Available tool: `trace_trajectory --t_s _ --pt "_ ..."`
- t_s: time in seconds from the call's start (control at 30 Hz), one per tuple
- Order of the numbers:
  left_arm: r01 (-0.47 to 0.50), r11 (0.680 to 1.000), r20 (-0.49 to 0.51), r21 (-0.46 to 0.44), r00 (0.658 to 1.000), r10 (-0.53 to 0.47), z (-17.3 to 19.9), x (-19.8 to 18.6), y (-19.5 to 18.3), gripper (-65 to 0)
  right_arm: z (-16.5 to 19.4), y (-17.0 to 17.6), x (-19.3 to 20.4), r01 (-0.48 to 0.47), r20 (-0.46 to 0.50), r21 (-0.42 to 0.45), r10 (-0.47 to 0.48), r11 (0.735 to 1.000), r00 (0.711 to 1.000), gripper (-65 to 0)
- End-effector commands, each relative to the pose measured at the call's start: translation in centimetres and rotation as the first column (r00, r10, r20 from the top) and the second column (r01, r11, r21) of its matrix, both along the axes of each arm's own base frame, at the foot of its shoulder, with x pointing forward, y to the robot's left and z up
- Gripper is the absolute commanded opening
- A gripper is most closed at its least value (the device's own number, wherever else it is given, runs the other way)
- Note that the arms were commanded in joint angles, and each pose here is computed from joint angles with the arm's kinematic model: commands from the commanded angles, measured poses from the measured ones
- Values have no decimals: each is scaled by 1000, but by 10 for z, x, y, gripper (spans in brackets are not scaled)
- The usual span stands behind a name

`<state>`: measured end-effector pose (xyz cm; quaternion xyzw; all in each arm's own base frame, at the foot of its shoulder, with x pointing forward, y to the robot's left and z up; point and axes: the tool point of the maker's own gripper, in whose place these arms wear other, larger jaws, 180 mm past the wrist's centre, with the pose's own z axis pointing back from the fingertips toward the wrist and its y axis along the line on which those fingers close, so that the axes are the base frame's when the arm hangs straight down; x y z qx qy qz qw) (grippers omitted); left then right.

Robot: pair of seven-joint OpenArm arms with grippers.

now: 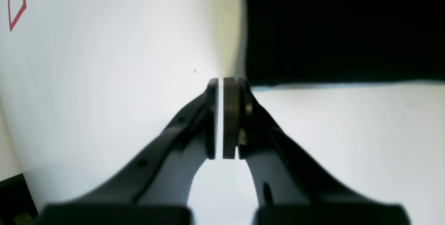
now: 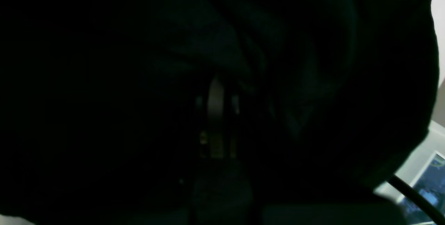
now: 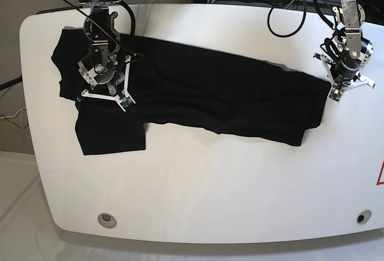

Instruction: Fold the T-shirt properly

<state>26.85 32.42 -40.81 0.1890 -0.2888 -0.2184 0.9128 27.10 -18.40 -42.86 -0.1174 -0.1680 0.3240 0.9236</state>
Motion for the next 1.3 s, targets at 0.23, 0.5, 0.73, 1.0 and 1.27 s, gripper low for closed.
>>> trace_trajectory --t_s 0.23,0.5,0.73,1.0,1.27 --pt "-1 999 140 53 990 -6 50 24 10 -633 -2 17 -1 -34 -6 48 35 998 999 -650" --pt "-12 995 296 101 955 -19 114 53 9 -633 -4 28 -1 -71 -9 48 72 996 997 -650" --pt "2 998 346 56 938 -21 132 79 -17 -633 -4 30 -2 -71 -10 51 72 996 997 -650" --pt "97 993 279 -72 957 -73 92 87 -75 -633 -4 29 -3 -70 -13 49 71 996 997 -650" --pt "68 975 181 -211 983 -29 42 81 -106 -633 -4 28 -3 -67 -13 49 68 997 998 -650"
